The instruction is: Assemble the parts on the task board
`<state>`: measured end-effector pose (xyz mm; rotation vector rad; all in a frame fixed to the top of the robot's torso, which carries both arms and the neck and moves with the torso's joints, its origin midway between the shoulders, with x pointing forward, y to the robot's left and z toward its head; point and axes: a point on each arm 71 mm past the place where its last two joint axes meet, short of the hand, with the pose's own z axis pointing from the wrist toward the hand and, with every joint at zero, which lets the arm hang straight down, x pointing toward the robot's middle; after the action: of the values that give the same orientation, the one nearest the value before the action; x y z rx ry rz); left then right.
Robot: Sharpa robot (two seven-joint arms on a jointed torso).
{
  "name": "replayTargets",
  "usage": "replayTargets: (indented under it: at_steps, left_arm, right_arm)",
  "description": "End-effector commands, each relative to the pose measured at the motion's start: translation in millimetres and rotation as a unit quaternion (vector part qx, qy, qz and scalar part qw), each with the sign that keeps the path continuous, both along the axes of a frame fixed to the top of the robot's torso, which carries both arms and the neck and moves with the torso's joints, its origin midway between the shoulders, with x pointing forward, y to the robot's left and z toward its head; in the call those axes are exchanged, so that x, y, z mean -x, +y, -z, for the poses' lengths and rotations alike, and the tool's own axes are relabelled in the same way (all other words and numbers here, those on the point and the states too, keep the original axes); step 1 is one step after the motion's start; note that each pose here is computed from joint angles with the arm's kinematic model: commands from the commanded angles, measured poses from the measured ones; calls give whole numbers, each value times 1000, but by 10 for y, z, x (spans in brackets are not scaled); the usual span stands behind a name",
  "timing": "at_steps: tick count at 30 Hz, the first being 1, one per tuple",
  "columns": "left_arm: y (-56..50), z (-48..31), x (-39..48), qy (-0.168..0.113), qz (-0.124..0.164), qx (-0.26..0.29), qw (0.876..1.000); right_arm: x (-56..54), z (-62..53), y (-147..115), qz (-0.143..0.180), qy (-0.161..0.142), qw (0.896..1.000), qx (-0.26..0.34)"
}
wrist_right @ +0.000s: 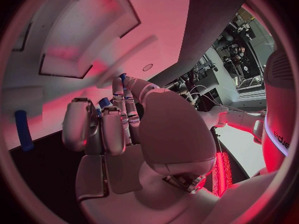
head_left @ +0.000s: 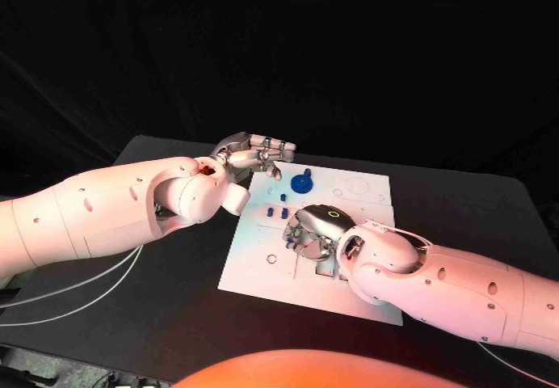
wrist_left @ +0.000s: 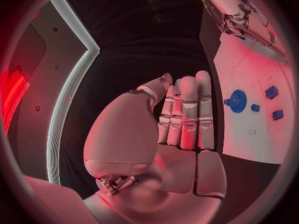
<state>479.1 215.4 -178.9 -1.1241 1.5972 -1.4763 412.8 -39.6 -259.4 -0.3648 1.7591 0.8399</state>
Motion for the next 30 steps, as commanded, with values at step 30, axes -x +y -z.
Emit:
replayTargets:
  at_steps: [30]
  left_arm:
    - [18,3,-14,6,8,5,1000]
  right_arm:
    - [-15,-215,-449,43,1,999,-24]
